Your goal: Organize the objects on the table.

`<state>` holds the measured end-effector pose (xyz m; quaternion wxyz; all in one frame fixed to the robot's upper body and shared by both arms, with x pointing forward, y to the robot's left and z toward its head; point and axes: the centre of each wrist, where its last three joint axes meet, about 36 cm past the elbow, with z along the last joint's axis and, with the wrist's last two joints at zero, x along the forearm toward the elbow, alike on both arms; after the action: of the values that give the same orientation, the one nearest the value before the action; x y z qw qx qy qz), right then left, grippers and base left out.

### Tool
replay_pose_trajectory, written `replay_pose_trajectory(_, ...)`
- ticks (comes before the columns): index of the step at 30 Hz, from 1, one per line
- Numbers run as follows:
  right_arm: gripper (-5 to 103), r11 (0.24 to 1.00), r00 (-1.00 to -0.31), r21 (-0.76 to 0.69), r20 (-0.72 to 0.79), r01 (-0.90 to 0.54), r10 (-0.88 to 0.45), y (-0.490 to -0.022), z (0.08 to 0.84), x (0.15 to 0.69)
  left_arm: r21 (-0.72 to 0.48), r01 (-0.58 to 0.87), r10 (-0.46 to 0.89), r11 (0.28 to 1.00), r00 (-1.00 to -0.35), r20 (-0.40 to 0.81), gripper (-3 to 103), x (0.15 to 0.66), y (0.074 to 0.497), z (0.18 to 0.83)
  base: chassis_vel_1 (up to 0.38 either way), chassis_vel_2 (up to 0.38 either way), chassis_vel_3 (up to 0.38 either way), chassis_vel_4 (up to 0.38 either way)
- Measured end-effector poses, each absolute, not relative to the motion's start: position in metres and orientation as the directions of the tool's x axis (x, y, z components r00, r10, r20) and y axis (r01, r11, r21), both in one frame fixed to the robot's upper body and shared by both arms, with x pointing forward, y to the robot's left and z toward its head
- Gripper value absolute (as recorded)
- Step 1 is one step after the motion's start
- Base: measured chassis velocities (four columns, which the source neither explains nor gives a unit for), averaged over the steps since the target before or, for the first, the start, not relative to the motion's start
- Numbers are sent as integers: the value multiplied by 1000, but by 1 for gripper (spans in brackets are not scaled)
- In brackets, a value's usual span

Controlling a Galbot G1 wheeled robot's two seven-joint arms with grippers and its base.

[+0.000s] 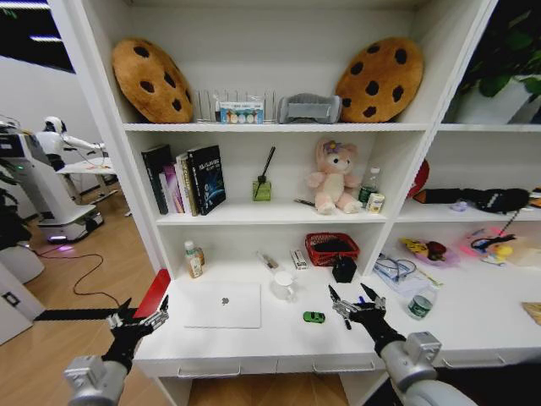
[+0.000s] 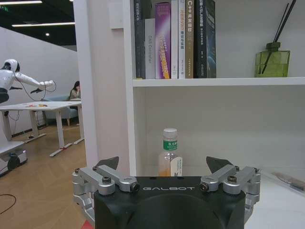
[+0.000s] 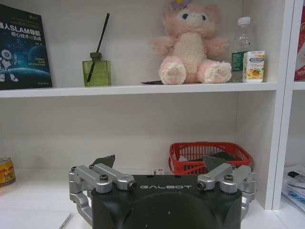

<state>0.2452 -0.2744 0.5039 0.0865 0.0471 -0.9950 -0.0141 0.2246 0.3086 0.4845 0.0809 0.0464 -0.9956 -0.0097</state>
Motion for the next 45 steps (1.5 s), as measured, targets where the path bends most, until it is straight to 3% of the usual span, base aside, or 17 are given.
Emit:
replay_pose_trajectory(20, 100, 994, -980, 24, 169, -102, -105, -278, 493, 250, 25, -89, -92, 996, -983, 161, 100, 225, 308, 484, -105, -157, 117, 145)
replay_pose_trajectory(26, 100, 953, -935, -116, 255, -281, -245, -294, 492, 267, 26, -90, -93, 996, -983, 162, 100, 225, 309, 484, -10, -6, 11, 10)
replay_pose_trajectory(28, 100, 870, -866, -220, 359, -441, -348, -309, 501, 287, 26, -90, -93, 996, -982, 162, 100, 225, 309, 484, 0, 0, 0, 0)
replay_pose_trajectory(29, 100, 870, -866, -220, 359, -441, -348, -309, 501, 287, 26, -90, -93, 996, -982, 162, 100, 225, 309, 484, 0, 0, 0, 0)
replay_pose_trajectory(32, 100, 782, -747, -208, 510, -588, -426, -324, 512, 302, 26, -90, -93, 996, -982, 162, 100, 225, 309, 484, 0, 0, 0, 0)
replay_pose_trajectory(33, 100, 782, -747, -208, 510, -588, -426, -324, 512, 302, 26, -90, -93, 996, -982, 162, 100, 225, 309, 484, 0, 0, 0, 0)
replay_pose_trajectory(35, 100, 717, -655, -173, 586, -676, -476, -337, 513, 313, 26, -90, -93, 996, -982, 162, 100, 225, 309, 484, 0, 0, 0, 0)
replay_pose_trajectory(38, 100, 684, -608, -151, 618, -714, -498, -343, 512, 320, 26, -90, -93, 996, -982, 162, 100, 225, 309, 484, 0, 0, 0, 0)
replay_pose_trajectory(40, 100, 593, -494, -104, 676, -798, -547, -365, 509, 345, 26, -90, -93, 996, -982, 162, 100, 225, 309, 484, 0, 0, 0, 0)
replay_pose_trajectory(43, 100, 562, -464, -100, 691, -821, -554, -374, 506, 359, 26, -90, -93, 996, -982, 162, 100, 225, 309, 484, 0, 0, 0, 0)
replay_pose_trajectory(45, 100, 453, -391, -127, 734, -882, -555, -394, 495, 391, 26, -90, -93, 996, -982, 162, 100, 225, 309, 484, 0, 0, 0, 0)
